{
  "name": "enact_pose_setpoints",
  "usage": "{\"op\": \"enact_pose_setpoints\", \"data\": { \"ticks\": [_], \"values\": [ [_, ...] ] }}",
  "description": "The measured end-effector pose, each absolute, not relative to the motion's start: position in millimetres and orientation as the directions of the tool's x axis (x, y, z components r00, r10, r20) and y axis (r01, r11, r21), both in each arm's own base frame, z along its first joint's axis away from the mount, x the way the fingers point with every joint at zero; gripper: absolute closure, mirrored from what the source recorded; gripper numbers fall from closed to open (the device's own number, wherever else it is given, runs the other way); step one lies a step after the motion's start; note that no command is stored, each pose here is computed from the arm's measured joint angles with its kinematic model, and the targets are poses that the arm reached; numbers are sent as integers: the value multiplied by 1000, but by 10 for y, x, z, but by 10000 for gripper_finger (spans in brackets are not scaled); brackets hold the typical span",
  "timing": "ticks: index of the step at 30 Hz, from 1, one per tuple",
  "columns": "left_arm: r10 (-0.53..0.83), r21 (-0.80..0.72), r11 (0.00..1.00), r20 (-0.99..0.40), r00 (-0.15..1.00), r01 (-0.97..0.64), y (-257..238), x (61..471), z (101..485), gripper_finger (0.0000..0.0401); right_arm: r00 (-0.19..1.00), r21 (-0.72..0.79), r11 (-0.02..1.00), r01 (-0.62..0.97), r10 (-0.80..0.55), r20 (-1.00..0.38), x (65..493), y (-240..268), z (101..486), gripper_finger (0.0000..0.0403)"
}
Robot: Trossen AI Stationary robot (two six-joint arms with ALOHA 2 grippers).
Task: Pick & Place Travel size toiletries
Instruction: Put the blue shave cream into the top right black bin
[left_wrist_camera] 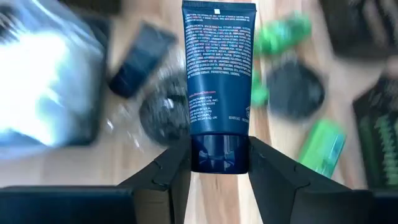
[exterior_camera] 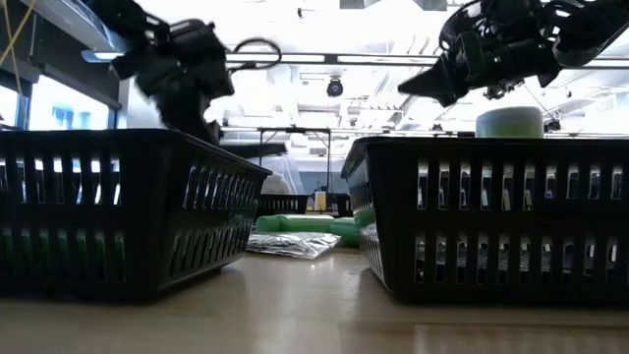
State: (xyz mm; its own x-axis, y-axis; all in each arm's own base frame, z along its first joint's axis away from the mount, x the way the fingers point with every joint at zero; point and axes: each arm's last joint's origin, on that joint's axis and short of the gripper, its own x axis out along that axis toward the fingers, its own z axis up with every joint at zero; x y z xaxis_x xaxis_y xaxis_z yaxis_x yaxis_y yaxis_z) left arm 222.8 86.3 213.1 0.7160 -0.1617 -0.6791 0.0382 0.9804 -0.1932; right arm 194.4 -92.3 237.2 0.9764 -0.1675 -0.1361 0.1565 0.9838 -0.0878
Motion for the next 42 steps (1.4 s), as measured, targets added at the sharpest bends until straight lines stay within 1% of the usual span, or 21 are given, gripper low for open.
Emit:
{"op": "enact_pose_setpoints", "data": {
  "ticks": [2, 6, 9, 11, 13, 15, 17, 23, 25, 27, 30, 34, 39, 42],
  "values": [
    [-145, -213, 977, -649, 746, 5, 888, 2255, 2268, 267, 987, -138, 982, 128, -140, -79, 1953, -914, 2429, 400],
    [-126, -248, 968, -597, 792, -32, 917, 2334, 2522, 267, 997, -297, 952, 69, -73, -1, 2007, -830, 2497, 400],
    [-113, -260, 965, -559, 821, -45, 938, 2379, 2696, 267, 996, -393, 915, 86, -76, 41, 2065, -773, 2518, 400],
    [-106, -271, 961, -539, 836, -53, 947, 2399, 2791, 267, 995, -434, 895, 101, -93, 38, 2113, -750, 2490, 397],
    [-101, -288, 955, -522, 847, -64, 954, 2414, 2870, 267, 992, -462, 879, 120, -119, 31, 2163, -740, 2450, 386],
    [-97, -308, 948, -507, 857, -75, 959, 2426, 2936, 267, 989, -469, 872, 140, -142, 31, 2213, -740, 2412, 366],
    [-94, -320, 944, -498, 862, -82, 962, 2432, 2975, 267, 987, -470, 869, 156, -161, 30, 2260, -754, 2367, 337],
    [-94, -386, 914, -499, 861, -124, 962, 2432, 2977, 267, 988, -476, 866, 155, -139, 68, 2391, -761, 2278, 239],
    [-92, -398, 907, -500, 861, -135, 963, 2432, 2976, 267, 992, -481, 867, 128, -117, 53, 2458, -757, 2255, 217],
    [-92, -407, 903, -503, 860, -141, 962, 2430, 2974, 267, 995, -494, 864, 99, -93, 37, 2533, -744, 2231, 205],
    [-94, -427, 891, -511, 854, -157, 960, 2426, 2964, 267, 997, -520, 851, 75, -76, 21, 2668, -727, 2208, 202],
    [-101, -451, 874, -533, 840, -181, 972, 2453, 2911, 267, 998, -547, 836, 53, -66, -4, 2835, -735, 2166, 211],
    [-122, -465, 866, -553, 824, -184, 994, 2509, 2832, 267, 995, -569, 818, 79, -98, -2, 3012, -789, 2178, 222],
    [-142, -478, 861, -555, 820, -174, 1000, 2534, 2801, 267, 996, -568, 820, 64, -90, -17, 3076, -805, 2139, 224]
  ]
}}
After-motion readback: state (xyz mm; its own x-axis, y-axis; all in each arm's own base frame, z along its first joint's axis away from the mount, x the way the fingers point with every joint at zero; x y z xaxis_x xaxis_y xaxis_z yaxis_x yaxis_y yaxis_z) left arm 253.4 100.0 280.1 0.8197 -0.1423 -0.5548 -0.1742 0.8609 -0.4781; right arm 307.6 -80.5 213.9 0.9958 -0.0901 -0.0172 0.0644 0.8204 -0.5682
